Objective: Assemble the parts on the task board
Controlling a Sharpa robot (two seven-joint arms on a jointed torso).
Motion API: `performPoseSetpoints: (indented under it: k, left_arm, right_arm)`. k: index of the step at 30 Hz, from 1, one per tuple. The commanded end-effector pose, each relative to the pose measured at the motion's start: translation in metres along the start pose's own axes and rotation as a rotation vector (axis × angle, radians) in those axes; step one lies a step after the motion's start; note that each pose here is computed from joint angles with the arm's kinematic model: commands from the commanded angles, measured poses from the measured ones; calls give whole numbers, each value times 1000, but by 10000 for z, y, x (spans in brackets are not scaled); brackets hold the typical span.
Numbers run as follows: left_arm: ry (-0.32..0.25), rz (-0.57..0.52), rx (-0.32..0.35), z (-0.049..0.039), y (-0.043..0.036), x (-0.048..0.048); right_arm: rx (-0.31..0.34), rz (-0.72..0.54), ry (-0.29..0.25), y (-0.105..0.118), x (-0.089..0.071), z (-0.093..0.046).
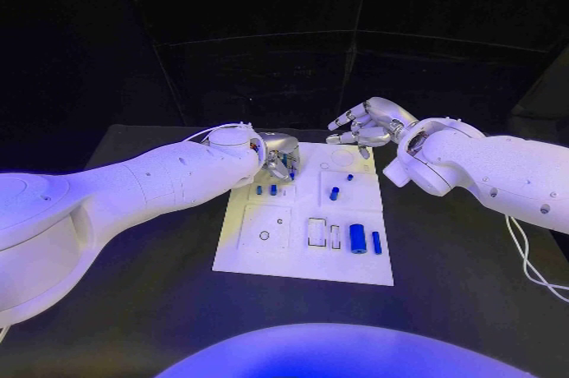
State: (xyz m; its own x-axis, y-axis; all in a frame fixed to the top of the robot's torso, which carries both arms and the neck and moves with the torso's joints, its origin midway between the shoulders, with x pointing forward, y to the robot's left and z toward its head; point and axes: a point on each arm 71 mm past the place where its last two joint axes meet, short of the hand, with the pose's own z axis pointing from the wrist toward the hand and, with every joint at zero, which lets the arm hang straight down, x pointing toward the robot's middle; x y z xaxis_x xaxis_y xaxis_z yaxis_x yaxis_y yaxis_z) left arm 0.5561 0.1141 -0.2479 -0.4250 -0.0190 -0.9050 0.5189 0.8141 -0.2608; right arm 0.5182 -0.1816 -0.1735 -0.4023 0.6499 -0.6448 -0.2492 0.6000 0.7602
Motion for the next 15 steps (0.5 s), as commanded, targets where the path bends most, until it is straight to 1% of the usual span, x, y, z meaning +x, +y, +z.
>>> performPoseSetpoints:
  k: [1, 6, 12, 15]
  left_arm:
    - [-6, 10, 22, -12, -15, 31]
    - [-41, -19, 36, -61, -16, 0]
    - [-102, -63, 55, -113, -32, -157]
    - [-122, -75, 59, -147, -20, -215]
  right_arm:
    - [-10, -2, 2, 18, -5, 0]
    - [-8, -3, -2, 6, -18, -5]
    - [-5, -4, -5, -7, -31, -9]
    - [-4, -4, -6, -12, -36, -11]
